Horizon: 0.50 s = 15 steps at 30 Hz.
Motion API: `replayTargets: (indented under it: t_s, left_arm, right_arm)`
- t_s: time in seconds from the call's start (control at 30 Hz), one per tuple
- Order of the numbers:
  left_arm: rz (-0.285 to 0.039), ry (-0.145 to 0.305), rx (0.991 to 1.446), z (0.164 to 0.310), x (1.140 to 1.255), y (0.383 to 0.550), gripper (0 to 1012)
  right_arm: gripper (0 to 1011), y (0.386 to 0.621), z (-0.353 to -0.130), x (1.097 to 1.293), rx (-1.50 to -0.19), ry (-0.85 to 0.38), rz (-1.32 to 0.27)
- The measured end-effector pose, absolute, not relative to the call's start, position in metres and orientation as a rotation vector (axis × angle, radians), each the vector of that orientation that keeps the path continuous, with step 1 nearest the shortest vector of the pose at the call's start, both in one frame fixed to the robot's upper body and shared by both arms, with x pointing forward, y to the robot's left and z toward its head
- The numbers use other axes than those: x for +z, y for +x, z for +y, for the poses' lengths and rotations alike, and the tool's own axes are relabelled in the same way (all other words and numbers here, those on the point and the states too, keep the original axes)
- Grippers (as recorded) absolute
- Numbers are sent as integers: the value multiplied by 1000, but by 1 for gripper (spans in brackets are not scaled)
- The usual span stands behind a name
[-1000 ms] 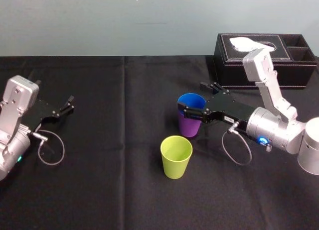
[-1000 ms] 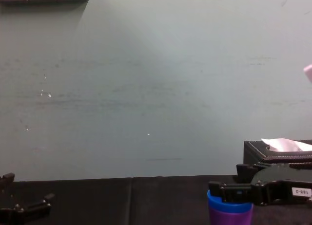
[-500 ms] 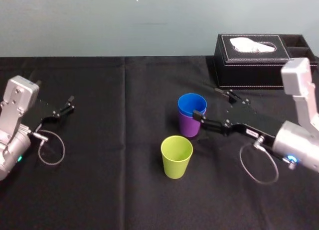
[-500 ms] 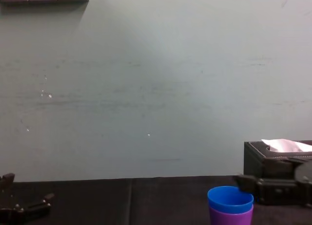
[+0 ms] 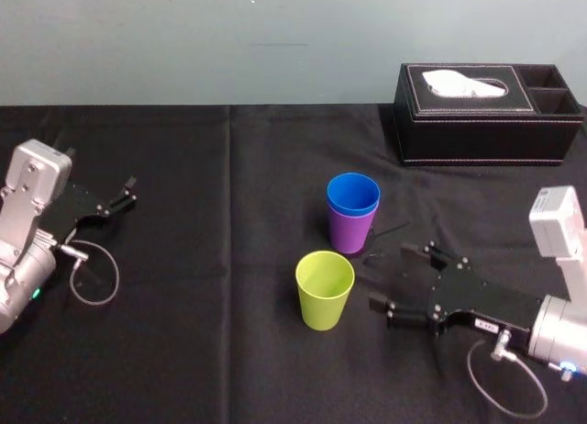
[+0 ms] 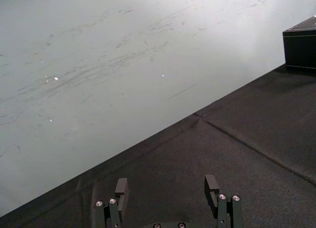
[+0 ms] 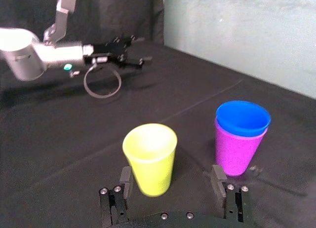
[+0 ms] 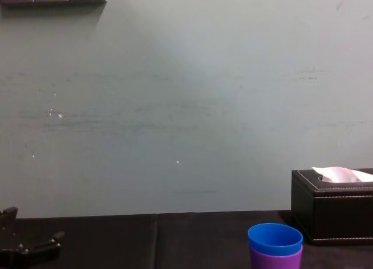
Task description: Stack the three plastic cups sequentially using one hand.
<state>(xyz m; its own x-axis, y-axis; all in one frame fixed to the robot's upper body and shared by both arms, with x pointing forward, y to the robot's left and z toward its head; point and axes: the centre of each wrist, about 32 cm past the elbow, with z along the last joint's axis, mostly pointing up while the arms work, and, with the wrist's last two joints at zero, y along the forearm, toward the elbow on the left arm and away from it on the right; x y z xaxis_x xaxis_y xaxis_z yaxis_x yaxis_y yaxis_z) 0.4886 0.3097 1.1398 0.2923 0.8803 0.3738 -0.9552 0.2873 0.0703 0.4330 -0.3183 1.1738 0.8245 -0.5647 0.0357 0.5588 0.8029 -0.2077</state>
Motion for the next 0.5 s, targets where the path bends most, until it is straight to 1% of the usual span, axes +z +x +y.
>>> replayTargets:
  t_s: [0.23,0.5]
  left_arm:
    - [-285,304,1248,310,1140,489,1011]
    - [-285,304,1248,310,1140,489,1011]
  right_arm:
    - [1000,430,-317,1164,-557,-251,39]
    - [1000,433,-310,1160,-536,-269,39]
